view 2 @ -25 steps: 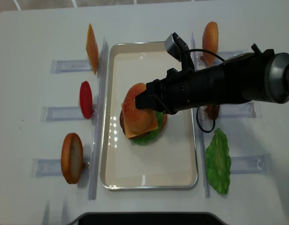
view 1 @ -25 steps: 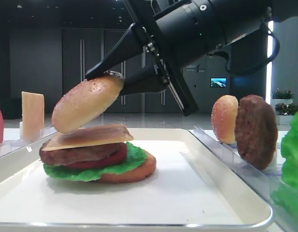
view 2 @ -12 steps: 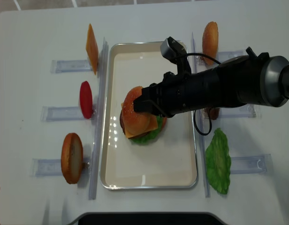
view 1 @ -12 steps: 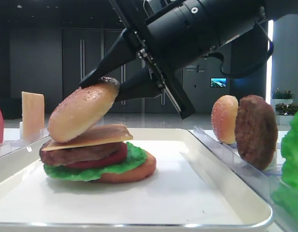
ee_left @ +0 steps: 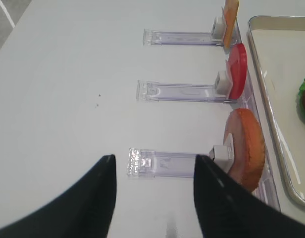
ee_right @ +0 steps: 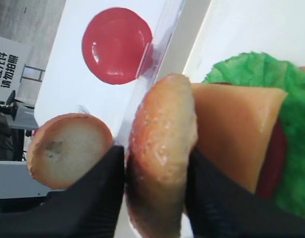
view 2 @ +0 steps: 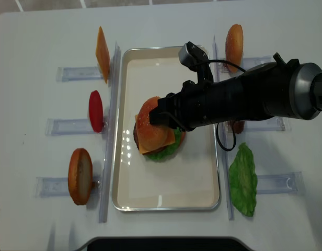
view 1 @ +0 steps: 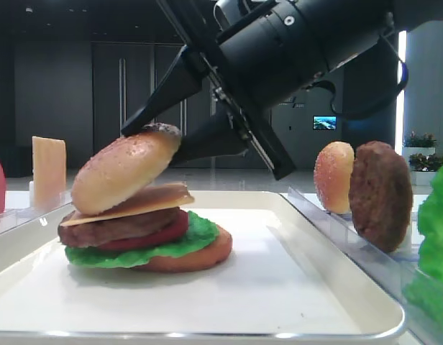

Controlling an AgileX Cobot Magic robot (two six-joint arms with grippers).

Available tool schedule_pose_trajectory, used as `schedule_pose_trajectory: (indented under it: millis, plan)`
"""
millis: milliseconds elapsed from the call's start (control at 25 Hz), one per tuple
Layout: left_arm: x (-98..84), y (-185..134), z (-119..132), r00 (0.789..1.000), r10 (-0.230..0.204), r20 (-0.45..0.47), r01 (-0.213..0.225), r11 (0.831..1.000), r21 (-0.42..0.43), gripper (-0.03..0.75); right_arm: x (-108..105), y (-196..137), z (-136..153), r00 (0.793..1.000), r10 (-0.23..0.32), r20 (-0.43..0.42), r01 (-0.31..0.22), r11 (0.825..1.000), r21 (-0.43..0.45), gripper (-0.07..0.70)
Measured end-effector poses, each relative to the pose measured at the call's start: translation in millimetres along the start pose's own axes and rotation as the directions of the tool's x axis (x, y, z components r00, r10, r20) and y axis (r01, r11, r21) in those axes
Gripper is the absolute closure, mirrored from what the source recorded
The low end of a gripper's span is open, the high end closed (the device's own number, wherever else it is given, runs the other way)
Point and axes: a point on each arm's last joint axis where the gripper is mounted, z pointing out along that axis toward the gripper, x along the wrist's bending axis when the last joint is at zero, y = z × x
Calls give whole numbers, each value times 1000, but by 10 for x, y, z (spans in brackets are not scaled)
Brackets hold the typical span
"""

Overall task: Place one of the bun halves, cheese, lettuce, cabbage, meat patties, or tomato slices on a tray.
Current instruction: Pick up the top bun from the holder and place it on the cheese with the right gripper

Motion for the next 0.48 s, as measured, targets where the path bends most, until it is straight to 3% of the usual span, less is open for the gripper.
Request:
schedule_pose_trajectory:
  millis: [480]
  plan:
    - [0, 0, 0, 1000, 0, 0, 0, 1000, 0, 326, -91, -27, -6, 994, -39, 101, 35, 999, 38, 258]
